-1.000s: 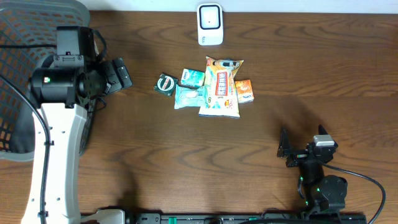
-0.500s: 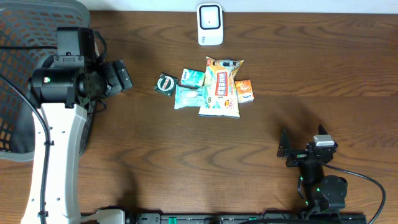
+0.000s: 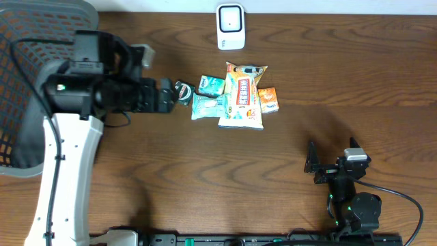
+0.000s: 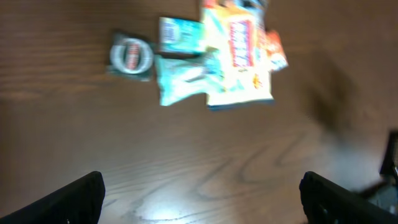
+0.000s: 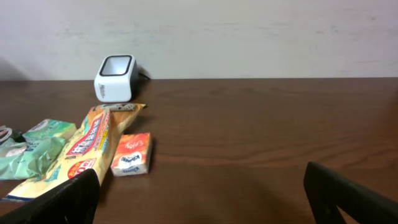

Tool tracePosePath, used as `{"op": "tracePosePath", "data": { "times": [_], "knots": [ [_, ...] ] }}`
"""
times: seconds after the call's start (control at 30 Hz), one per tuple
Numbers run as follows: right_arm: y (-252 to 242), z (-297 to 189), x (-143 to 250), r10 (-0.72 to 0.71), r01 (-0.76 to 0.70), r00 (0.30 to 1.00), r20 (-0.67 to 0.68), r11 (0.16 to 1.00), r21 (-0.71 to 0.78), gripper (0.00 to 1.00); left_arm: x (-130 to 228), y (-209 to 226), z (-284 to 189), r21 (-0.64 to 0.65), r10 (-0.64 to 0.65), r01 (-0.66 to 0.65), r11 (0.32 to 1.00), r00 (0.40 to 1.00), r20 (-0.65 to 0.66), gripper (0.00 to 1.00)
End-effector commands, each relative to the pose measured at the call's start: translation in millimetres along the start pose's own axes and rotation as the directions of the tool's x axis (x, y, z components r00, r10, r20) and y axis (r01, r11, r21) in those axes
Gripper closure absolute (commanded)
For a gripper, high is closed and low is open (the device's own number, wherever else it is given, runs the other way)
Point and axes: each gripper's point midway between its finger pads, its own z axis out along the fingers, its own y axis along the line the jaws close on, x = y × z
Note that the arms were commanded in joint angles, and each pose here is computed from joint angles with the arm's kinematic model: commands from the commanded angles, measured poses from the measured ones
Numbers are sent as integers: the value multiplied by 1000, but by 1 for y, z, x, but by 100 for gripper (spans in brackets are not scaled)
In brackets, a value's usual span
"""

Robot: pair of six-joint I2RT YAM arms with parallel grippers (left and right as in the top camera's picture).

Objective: Scan the item barcode

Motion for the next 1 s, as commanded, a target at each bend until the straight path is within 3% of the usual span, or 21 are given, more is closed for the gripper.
{"op": "tracePosePath", "data": {
  "times": [0.0, 0.17, 0.27, 0.4, 0.47, 0.57, 0.73, 0.97],
  "knots": [
    [-3, 0, 2, -1, 1, 1000, -5, 1000, 14, 1, 15, -34, 13, 94, 175, -169, 981, 983, -57, 2],
    [-3, 0, 2, -1, 1, 1000, -5, 1000, 14, 1, 24, -65, 22, 139, 282, -271, 953, 957, -71, 2],
    [-3, 0, 2, -1, 1, 1000, -5, 1000, 14, 1, 20, -65, 25, 105, 275, -267, 958, 959, -64, 2],
    [-3, 0, 2, -1, 1, 1000, -5, 1000, 14, 1, 8, -15, 22, -204, 43, -48, 978, 999, -33, 1],
    [-3, 0, 2, -1, 1, 1000, -5, 1000, 14, 1, 4, 12, 14, -358, -62, 67, 931, 998, 27, 2],
    [-3, 0, 2, -1, 1, 1000, -5, 1000, 14, 1, 1, 34, 4, -478, -147, 183, 859, 983, 112, 1],
    [-3, 0, 2, -1, 1, 1000, -5, 1000, 14, 1, -5, 36, 2, -483, -170, 224, 847, 973, 154, 2],
    [-3, 0, 2, -1, 1, 1000, -5, 1000, 14, 1, 8, 33, 13, -460, -190, 209, 863, 978, 88, 2]
  ]
}}
